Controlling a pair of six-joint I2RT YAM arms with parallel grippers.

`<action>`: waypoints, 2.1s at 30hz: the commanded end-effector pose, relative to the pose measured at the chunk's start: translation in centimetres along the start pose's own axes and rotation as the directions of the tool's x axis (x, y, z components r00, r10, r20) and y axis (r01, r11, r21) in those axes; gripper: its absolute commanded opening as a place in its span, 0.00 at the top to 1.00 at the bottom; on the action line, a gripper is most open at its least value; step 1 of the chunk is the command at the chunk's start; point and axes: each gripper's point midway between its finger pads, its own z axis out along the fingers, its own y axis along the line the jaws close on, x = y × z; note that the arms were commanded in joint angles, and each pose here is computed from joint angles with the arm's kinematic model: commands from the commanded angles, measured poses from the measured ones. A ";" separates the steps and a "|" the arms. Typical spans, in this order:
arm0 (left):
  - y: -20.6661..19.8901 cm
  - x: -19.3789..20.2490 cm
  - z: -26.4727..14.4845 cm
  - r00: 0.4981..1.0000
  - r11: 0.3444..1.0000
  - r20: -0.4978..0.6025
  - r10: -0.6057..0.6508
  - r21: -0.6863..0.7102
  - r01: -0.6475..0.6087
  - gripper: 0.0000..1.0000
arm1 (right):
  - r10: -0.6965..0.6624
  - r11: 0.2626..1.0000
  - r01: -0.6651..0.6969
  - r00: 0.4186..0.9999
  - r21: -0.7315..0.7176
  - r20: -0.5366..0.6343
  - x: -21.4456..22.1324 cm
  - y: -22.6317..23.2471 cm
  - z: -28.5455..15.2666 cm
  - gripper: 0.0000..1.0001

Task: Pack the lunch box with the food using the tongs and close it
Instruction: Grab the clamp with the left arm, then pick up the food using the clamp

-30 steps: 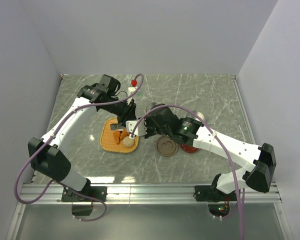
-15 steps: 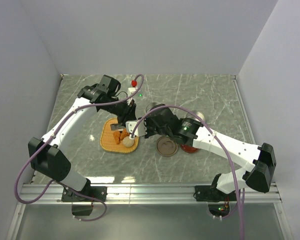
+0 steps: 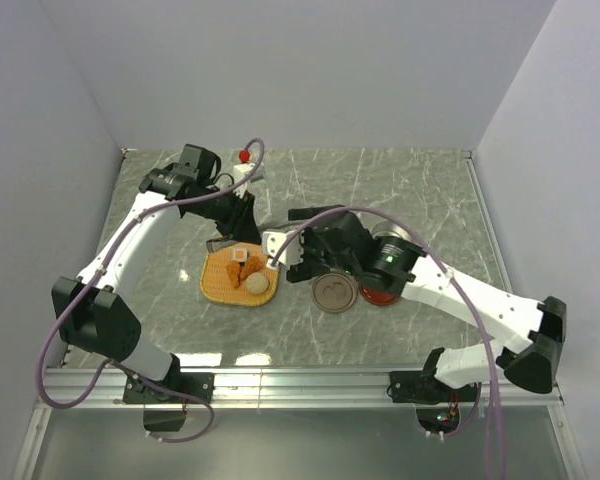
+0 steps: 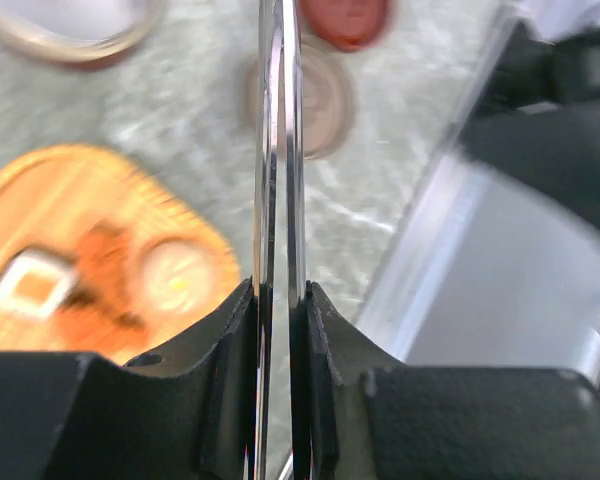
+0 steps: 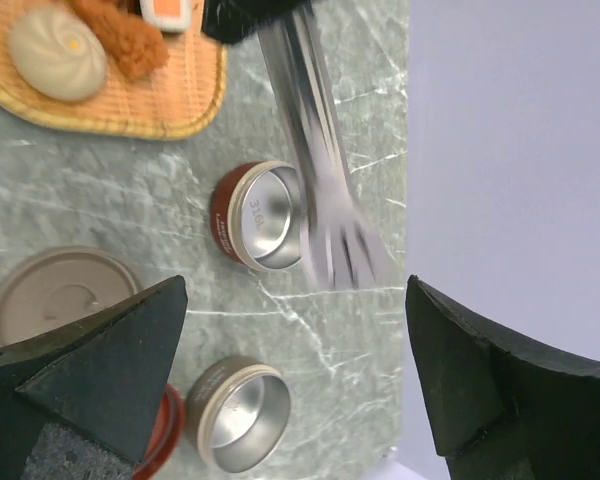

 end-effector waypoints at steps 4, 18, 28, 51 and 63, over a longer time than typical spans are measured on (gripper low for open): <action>2.9 -0.6 -3.9 0.997 0.961 0.026 0.077 -0.268 -0.068 0.79 | 0.164 0.986 -0.167 0.981 0.020 0.106 -0.9 -1.4 -6.1 0.03; -0.4 6.3 -9.2 0.973 0.909 -0.120 0.196 -0.349 -0.227 0.56 | 0.711 0.703 -0.711 0.703 0.000 -0.002 10.3 -0.4 -10.2 0.00; 0.4 11.4 -9.4 0.947 0.886 -0.248 0.202 -0.366 -0.285 0.54 | 0.846 0.530 -0.848 0.529 -0.013 -0.059 13.2 2.5 -11.6 0.00; 4.7 16.5 -9.6 0.953 0.786 -0.280 -0.119 -0.612 -0.082 0.51 | 0.865 0.493 -0.870 0.491 -0.004 -0.103 14.1 3.2 -11.6 0.00; 5.8 16.7 -8.5 0.951 0.778 -0.256 -0.173 -0.627 -0.027 0.49 | 0.867 0.490 -0.872 0.488 -0.007 -0.105 14.1 3.0 -11.5 0.00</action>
